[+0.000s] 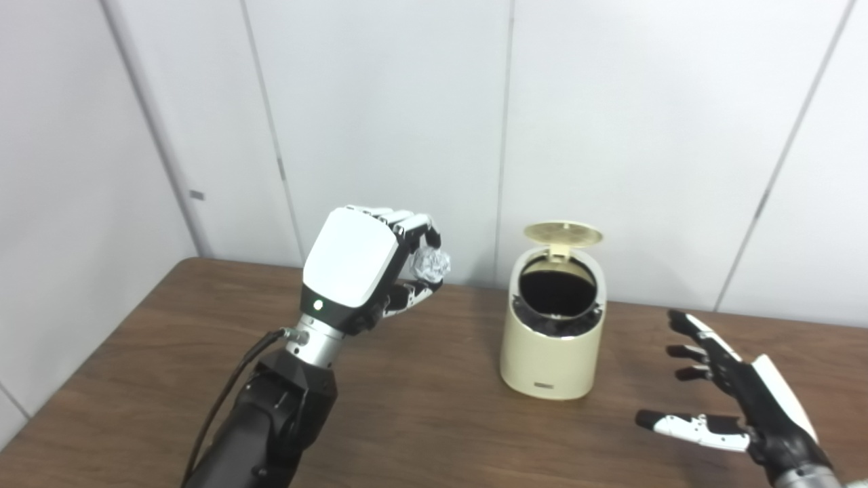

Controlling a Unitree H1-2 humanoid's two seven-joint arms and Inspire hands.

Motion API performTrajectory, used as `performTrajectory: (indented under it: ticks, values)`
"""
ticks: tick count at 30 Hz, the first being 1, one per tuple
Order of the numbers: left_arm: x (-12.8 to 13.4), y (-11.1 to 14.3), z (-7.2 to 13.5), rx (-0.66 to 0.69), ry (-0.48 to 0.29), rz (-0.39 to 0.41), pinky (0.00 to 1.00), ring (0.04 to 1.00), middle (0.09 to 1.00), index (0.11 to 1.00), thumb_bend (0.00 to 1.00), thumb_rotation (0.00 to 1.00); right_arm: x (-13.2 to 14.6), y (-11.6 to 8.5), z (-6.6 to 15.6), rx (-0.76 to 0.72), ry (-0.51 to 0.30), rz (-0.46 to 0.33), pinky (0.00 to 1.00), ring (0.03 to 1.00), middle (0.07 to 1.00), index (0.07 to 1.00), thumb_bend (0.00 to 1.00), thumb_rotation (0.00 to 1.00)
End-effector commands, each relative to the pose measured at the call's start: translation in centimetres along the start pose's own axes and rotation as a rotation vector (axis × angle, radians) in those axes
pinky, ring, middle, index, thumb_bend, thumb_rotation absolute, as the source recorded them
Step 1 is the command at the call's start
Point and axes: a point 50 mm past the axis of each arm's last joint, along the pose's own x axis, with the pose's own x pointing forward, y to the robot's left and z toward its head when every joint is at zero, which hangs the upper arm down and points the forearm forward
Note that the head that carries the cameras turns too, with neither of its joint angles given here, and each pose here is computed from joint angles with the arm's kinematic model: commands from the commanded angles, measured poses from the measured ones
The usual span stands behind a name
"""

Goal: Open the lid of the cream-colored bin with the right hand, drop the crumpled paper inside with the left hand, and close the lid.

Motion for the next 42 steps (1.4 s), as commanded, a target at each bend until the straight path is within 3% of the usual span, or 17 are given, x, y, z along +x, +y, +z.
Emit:
performTrajectory:
  ticks: [1, 10, 14, 21, 26, 31, 42]
  values:
    - [2.1, 0.6, 0.5, -0.003, -0.033, 0.084, 0.22, 0.340, 0.468, 0.487, 0.53, 0.00, 1.0, -0.7, 1.6, -0.014, -0.088, -0.043, 0.68, 0.818, 0.911, 0.904, 0.74, 0.30]
    - [4.0, -1.6, 3.4, -0.052, -0.061, 0.091, 0.20, 0.319, 0.473, 0.483, 0.53, 0.00, 1.0, -0.4, 1.2, -0.003, -0.075, -0.044, 0.70, 0.837, 0.925, 0.913, 0.72, 0.28]
    - [4.7, -2.4, 4.3, -0.083, -0.072, 0.088, 0.19, 0.327, 0.473, 0.484, 0.53, 0.00, 1.0, -0.1, 1.4, -0.005, -0.073, -0.045, 0.70, 0.829, 0.922, 0.912, 0.74, 0.34]
    - [6.0, -4.6, 5.6, -0.134, -0.085, 0.088, 0.20, 0.333, 0.473, 0.483, 0.53, 0.00, 1.0, 0.6, 2.1, -0.020, -0.093, -0.049, 0.68, 0.830, 0.920, 0.908, 0.75, 0.35]
    - [6.4, -5.8, 6.5, -0.175, -0.080, 0.060, 0.21, 0.346, 0.439, 0.509, 0.52, 0.00, 1.1, 0.8, 2.3, -0.027, -0.088, -0.058, 0.68, 0.833, 0.918, 0.904, 0.75, 0.35]
    - [6.6, -7.0, 7.3, -0.252, -0.039, 0.010, 0.21, 0.336, 0.471, 0.484, 0.53, 0.00, 1.2, 0.9, 2.3, -0.029, -0.083, -0.060, 0.68, 0.838, 0.918, 0.904, 0.75, 0.36]
    - [7.2, -8.8, 8.1, -0.261, -0.039, -0.045, 0.25, 0.377, 0.473, 0.484, 0.53, 0.00, 1.2, 0.6, 2.4, -0.031, -0.085, -0.062, 0.69, 0.840, 0.920, 0.909, 0.75, 0.37]
